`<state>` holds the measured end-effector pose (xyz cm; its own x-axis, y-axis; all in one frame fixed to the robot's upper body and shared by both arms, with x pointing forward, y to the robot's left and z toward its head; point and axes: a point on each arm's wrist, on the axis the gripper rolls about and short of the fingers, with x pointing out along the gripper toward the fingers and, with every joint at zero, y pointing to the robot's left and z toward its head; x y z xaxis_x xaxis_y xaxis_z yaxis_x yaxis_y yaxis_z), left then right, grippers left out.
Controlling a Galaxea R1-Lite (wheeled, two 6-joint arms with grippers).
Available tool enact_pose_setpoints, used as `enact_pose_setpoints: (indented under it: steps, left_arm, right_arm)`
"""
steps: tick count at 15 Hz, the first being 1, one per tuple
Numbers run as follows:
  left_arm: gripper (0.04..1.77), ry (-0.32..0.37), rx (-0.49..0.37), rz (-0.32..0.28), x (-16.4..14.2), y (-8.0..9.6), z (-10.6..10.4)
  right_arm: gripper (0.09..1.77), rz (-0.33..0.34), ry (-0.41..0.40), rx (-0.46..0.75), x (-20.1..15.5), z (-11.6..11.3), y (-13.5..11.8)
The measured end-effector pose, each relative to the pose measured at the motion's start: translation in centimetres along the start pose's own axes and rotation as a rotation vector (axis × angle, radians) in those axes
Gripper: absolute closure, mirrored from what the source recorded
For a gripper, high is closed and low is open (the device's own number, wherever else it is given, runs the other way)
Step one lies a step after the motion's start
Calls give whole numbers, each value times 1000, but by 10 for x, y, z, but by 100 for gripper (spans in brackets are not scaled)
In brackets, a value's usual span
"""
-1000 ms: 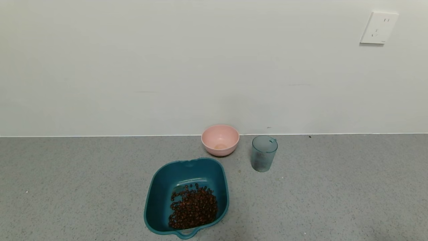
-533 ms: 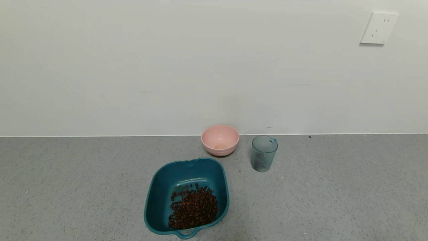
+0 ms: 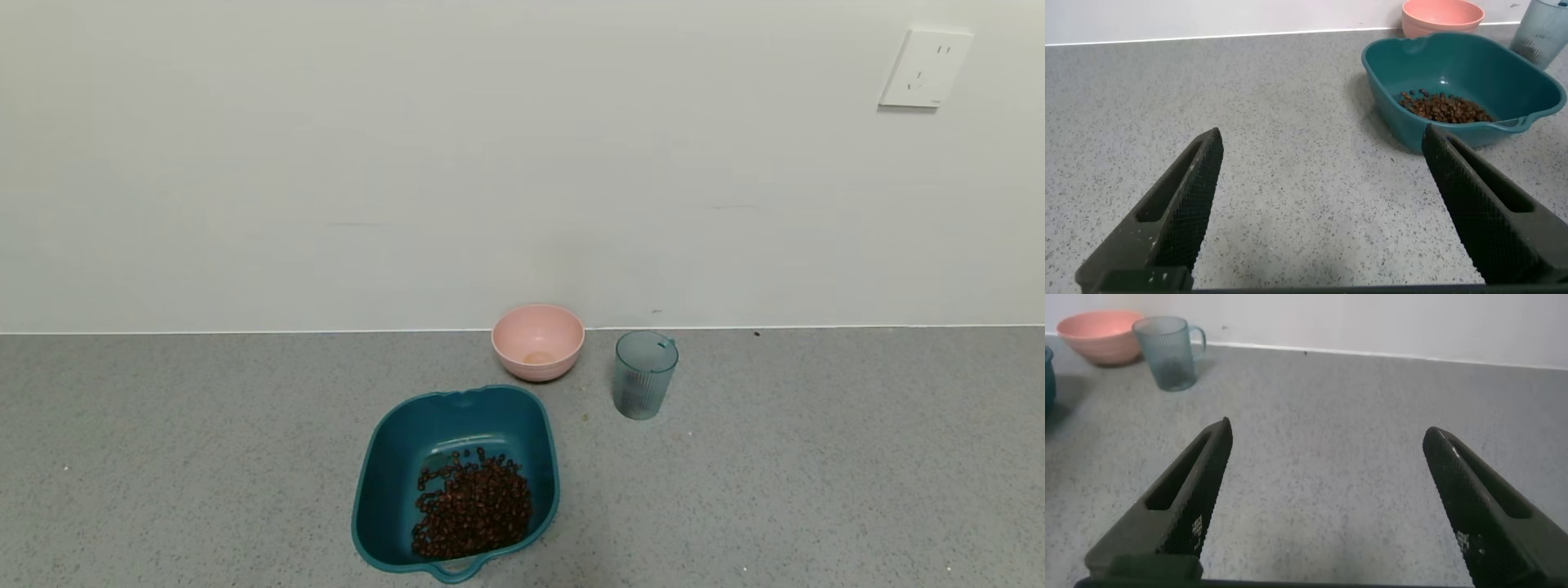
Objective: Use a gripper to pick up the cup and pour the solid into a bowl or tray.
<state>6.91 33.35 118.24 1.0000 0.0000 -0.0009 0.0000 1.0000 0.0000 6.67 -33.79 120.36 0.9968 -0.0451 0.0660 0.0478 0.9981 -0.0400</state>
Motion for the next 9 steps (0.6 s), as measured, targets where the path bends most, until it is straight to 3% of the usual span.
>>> enact_pose_setpoints:
  steps: [2,4,9]
  left_arm:
    - [6,0,0,0,0,0,0]
    - [6,0,0,0,0,0,0]
    - [6,0,0,0,0,0,0]
  right_arm:
    - [16,22,-7,2,1,-9,1]
    - [16,47,41,13,1,-17,2]
    - [16,46,65,35,1,-21,2]
